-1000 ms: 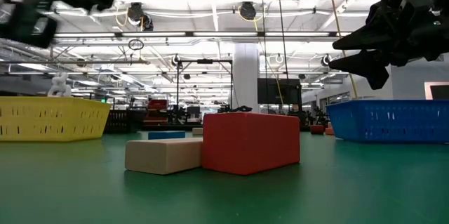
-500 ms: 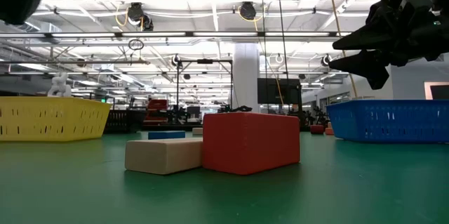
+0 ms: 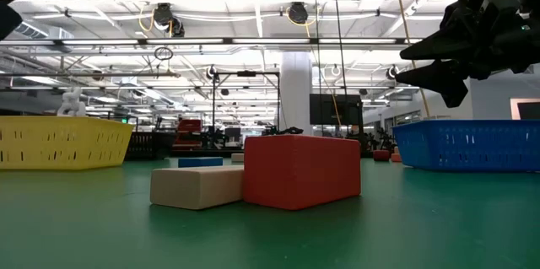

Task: Sort & place blocks by color
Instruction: Put the bottom blue square block into the black basket

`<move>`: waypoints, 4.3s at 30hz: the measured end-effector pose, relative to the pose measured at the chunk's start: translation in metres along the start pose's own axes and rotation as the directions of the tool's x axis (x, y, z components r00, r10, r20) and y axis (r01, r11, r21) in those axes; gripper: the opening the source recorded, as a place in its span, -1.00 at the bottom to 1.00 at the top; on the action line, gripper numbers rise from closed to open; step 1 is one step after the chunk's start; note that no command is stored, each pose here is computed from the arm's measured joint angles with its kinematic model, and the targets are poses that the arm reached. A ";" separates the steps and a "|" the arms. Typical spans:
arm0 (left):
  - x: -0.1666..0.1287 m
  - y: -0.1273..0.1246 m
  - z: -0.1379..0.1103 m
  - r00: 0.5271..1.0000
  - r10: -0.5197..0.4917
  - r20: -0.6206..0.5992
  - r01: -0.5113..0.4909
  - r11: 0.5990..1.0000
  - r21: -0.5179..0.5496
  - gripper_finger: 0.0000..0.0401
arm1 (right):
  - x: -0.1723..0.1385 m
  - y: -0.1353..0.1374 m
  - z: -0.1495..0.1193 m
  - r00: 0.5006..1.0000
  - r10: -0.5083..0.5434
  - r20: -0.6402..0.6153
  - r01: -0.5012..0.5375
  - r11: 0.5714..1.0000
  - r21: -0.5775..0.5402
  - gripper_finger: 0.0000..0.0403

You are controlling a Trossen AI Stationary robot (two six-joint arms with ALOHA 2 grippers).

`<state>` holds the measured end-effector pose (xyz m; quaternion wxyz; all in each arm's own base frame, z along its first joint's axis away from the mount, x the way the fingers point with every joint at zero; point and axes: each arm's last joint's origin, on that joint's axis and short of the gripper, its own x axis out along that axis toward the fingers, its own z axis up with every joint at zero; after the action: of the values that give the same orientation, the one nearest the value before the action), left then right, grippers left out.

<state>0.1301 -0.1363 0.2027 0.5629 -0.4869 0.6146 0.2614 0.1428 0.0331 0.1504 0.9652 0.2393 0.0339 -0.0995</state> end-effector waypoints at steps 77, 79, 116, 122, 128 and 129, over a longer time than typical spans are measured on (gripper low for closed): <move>0.083 -0.036 -0.024 0.991 0.025 -0.134 -0.056 0.972 -0.228 -0.33 | 0.000 0.000 0.000 1.000 0.000 0.000 0.000 1.000 0.000 0.05; 0.082 -0.039 -0.024 0.992 -0.022 -0.121 -0.003 0.980 -0.200 -0.28 | 0.000 0.000 0.000 1.000 0.000 0.000 0.000 1.000 0.000 0.05; -0.081 -0.061 0.142 0.339 -0.534 0.775 0.278 0.843 0.460 -0.28 | 0.000 0.000 0.000 1.000 0.000 0.000 0.000 1.000 0.000 0.05; -0.103 -0.025 0.175 0.305 -0.344 0.888 0.125 0.939 0.321 -0.28 | 0.000 0.000 0.000 1.000 0.000 0.000 0.000 1.000 0.000 0.05; -0.111 0.021 0.195 0.371 -0.072 0.926 -0.015 0.996 0.084 -0.28 | 0.000 0.000 0.000 1.000 0.000 0.000 0.000 1.000 0.000 0.05; -0.110 0.028 0.197 0.391 -0.026 0.920 -0.044 0.998 0.047 -0.28 | 0.000 0.000 0.000 1.000 0.000 0.000 0.000 1.000 0.000 0.05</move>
<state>0.1794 0.0797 0.2555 0.8224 -0.2403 0.2124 0.4699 0.1427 0.0331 0.1505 0.9652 0.2394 0.0338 -0.0995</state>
